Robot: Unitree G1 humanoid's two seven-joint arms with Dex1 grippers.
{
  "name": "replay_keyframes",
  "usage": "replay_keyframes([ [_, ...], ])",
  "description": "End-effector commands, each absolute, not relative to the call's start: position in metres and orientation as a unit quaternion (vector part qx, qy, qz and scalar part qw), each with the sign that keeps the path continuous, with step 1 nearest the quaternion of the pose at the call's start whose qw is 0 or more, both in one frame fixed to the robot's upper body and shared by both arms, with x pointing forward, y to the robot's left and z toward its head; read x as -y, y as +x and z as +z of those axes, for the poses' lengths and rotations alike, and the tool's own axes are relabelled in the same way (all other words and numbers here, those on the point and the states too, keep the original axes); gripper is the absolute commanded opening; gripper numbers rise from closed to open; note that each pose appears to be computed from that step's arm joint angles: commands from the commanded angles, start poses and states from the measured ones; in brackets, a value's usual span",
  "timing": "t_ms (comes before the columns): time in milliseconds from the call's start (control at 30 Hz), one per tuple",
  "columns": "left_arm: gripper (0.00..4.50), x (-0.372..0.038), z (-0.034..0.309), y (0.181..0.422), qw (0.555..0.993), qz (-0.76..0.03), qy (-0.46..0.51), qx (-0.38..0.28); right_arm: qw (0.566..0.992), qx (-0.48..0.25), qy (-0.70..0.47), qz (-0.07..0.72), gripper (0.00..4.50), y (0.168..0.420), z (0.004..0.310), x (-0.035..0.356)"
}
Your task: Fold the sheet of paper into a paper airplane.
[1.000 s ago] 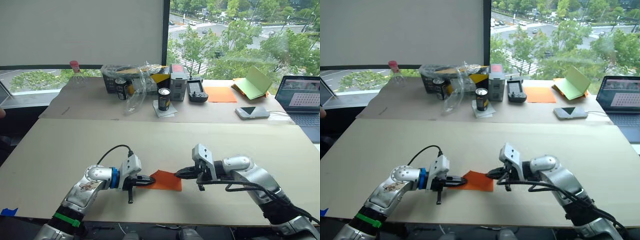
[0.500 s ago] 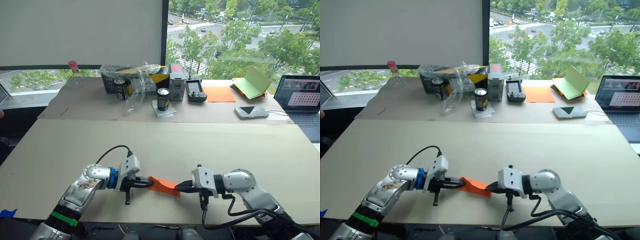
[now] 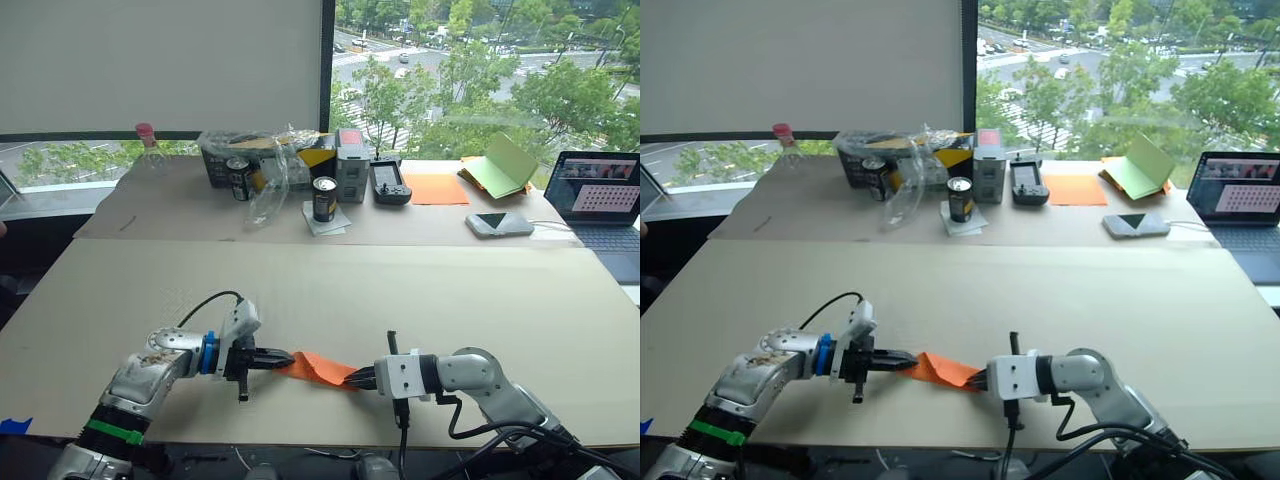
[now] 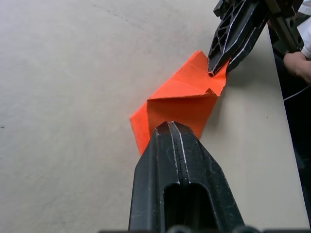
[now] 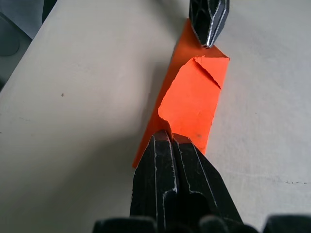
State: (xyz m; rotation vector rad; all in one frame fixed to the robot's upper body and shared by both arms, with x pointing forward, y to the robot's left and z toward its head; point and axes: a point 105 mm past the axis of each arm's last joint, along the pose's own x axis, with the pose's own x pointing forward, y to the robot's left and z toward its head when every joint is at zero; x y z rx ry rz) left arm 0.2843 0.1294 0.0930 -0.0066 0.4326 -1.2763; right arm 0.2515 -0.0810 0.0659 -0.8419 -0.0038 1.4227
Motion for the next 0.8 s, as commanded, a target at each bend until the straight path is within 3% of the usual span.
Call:
replay_keyframes([
  [33,0.0,-0.116,0.123,0.289,0.778,-0.609,-0.04,-0.15,0.675,-0.048,-0.386,0.627,0.06,0.252,0.043,0.088],
  [167,0.0,-0.1,0.126,0.289,0.769,-0.622,-0.039,-0.142,0.676,-0.051,-0.387,0.625,0.06,0.251,0.044,0.089],
  [400,0.0,-0.093,0.075,0.279,0.752,-0.625,0.09,-0.19,0.684,-0.053,-0.378,0.621,0.06,0.249,0.047,0.09],
  [700,0.0,-0.101,0.052,0.277,0.759,-0.605,0.127,-0.203,0.701,-0.046,-0.357,0.616,0.06,0.253,0.069,0.091],
  [800,0.0,-0.105,0.046,0.278,0.764,-0.596,0.129,-0.209,0.699,-0.043,-0.344,0.625,0.92,0.249,0.084,0.092],
])
